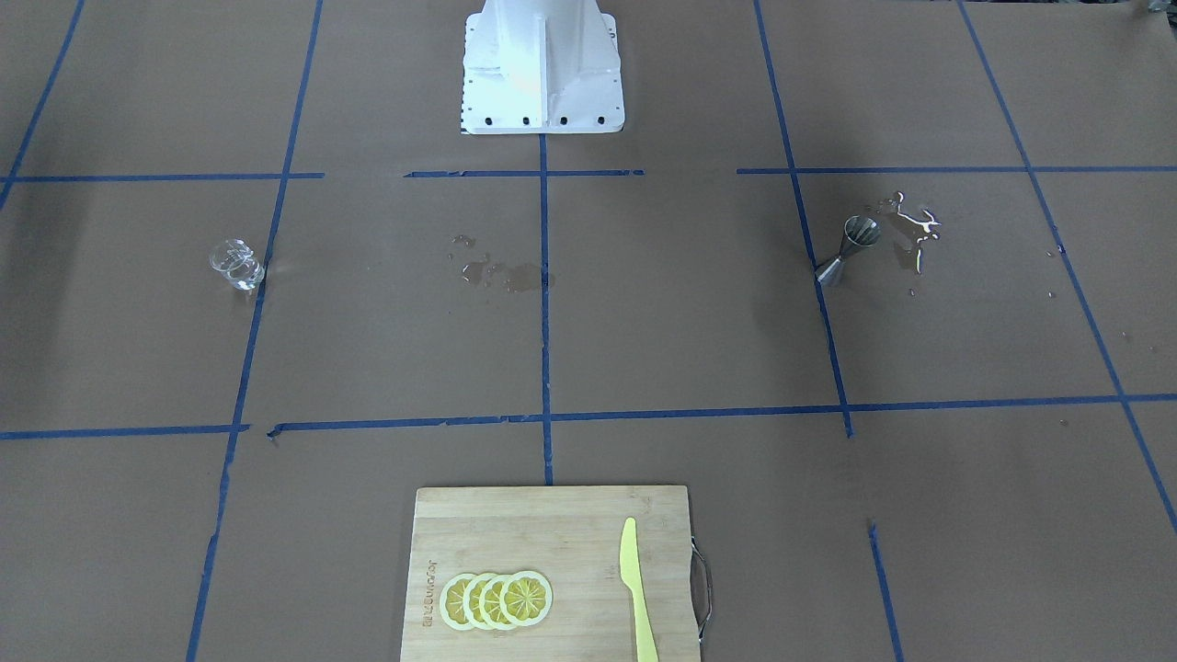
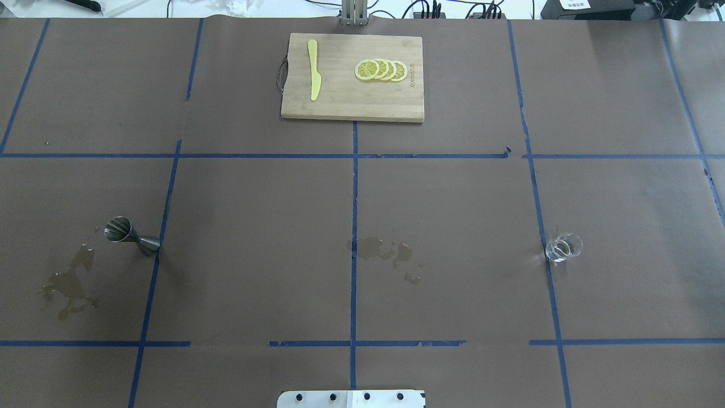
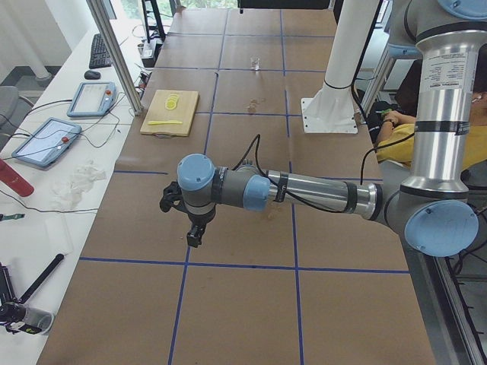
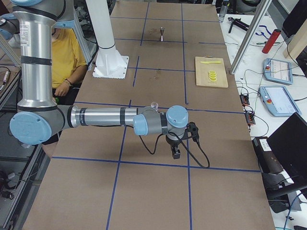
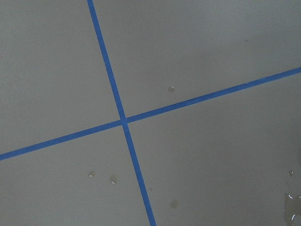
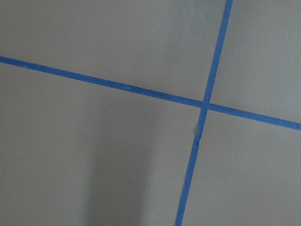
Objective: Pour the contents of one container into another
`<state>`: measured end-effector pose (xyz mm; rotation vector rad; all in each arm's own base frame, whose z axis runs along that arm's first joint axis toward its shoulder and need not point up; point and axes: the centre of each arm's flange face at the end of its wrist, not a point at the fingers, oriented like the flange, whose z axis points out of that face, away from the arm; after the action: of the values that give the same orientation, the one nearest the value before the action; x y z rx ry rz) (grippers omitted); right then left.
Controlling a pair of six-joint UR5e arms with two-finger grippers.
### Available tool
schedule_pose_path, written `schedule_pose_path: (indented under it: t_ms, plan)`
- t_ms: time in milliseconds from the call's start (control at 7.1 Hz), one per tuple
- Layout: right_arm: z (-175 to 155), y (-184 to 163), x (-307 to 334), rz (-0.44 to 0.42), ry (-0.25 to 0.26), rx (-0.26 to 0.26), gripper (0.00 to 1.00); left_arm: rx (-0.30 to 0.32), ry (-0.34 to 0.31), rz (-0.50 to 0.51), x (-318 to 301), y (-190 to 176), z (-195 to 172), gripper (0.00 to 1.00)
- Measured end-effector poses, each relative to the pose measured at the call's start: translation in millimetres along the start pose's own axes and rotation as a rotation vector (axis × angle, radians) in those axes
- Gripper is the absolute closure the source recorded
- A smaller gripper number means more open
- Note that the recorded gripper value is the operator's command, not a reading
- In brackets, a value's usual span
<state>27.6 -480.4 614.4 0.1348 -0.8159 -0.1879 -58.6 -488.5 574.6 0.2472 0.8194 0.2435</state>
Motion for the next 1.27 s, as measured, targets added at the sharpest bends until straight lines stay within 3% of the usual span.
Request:
schedule_pose_path:
  t_ms: [423,846,1268]
  plan:
    - [-28,7,-10,0.017,-0.001,0.02,0.0,0.005,-0.008,0.021,-1,4,-3,0.0]
    - [-27,17,-7,0.008,0.005,0.026,0.0,0.025,-0.006,0.043,4,1,-7,0.0]
    - [-14,41,0,-0.021,0.003,0.056,0.0,0.116,0.02,0.146,7,3,-4,0.0]
